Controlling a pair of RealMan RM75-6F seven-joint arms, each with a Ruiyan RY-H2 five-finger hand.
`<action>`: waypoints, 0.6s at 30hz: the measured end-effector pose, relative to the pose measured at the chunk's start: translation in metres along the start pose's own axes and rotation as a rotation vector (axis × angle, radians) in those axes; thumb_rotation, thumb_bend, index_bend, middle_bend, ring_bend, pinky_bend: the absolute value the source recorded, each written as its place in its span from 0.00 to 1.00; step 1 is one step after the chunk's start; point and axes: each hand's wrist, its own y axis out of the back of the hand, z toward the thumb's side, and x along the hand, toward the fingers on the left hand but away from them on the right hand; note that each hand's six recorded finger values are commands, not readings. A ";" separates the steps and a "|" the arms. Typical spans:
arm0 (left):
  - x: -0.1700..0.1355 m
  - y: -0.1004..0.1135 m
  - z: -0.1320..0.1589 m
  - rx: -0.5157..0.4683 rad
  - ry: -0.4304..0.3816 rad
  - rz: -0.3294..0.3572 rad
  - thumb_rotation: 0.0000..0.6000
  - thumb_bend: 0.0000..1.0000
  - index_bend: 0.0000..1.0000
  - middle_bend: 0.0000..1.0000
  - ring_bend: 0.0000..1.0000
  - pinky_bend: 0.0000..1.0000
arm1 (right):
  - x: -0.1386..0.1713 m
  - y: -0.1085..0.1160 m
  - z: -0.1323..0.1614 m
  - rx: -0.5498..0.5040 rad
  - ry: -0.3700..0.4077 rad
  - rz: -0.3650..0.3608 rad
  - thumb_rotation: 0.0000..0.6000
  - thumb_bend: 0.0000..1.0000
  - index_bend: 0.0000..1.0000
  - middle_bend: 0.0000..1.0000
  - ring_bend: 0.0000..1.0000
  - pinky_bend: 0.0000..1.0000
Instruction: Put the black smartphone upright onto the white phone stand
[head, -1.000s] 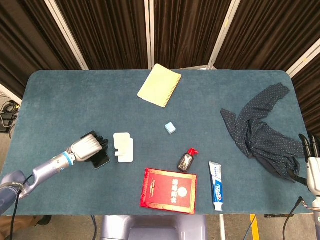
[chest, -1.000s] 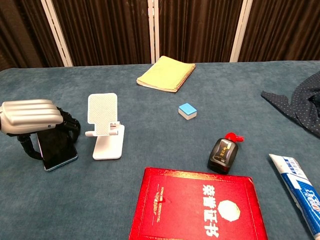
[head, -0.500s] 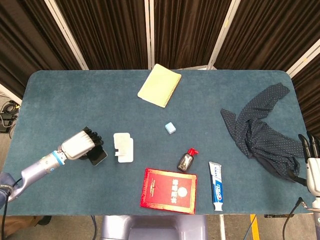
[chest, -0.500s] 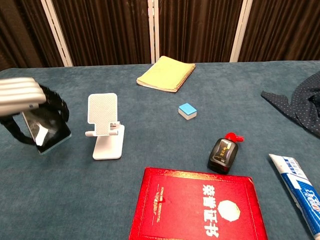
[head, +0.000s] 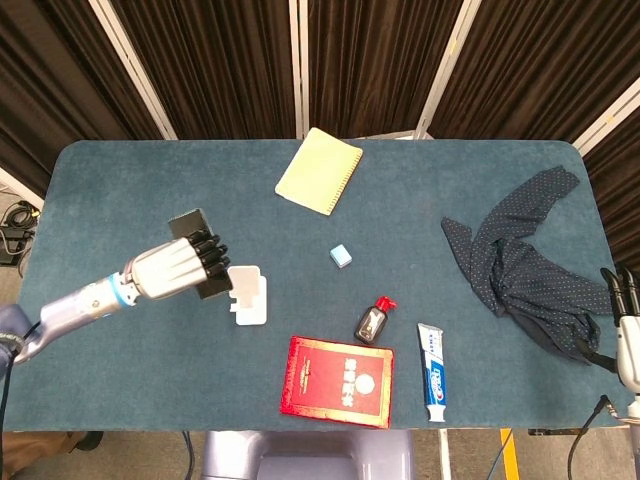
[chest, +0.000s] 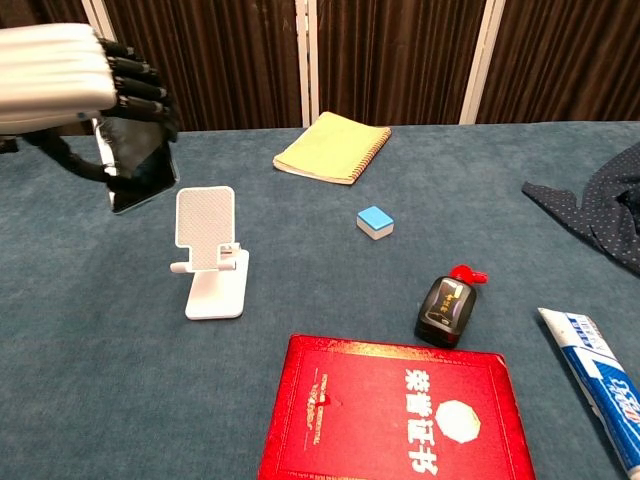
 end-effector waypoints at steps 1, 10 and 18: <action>0.006 0.001 0.001 0.029 -0.020 0.000 1.00 0.00 0.65 0.44 0.45 0.38 | 0.000 0.000 -0.001 -0.001 -0.002 -0.001 1.00 0.00 0.00 0.00 0.00 0.00; 0.053 0.003 0.020 0.220 -0.196 -0.042 1.00 0.00 0.64 0.43 0.45 0.37 | -0.001 0.001 -0.009 -0.010 -0.025 -0.001 1.00 0.00 0.00 0.00 0.00 0.00; 0.064 -0.001 0.043 0.257 -0.271 -0.084 1.00 0.00 0.63 0.43 0.45 0.36 | -0.001 0.004 -0.011 -0.023 -0.026 -0.008 1.00 0.00 0.00 0.00 0.00 0.00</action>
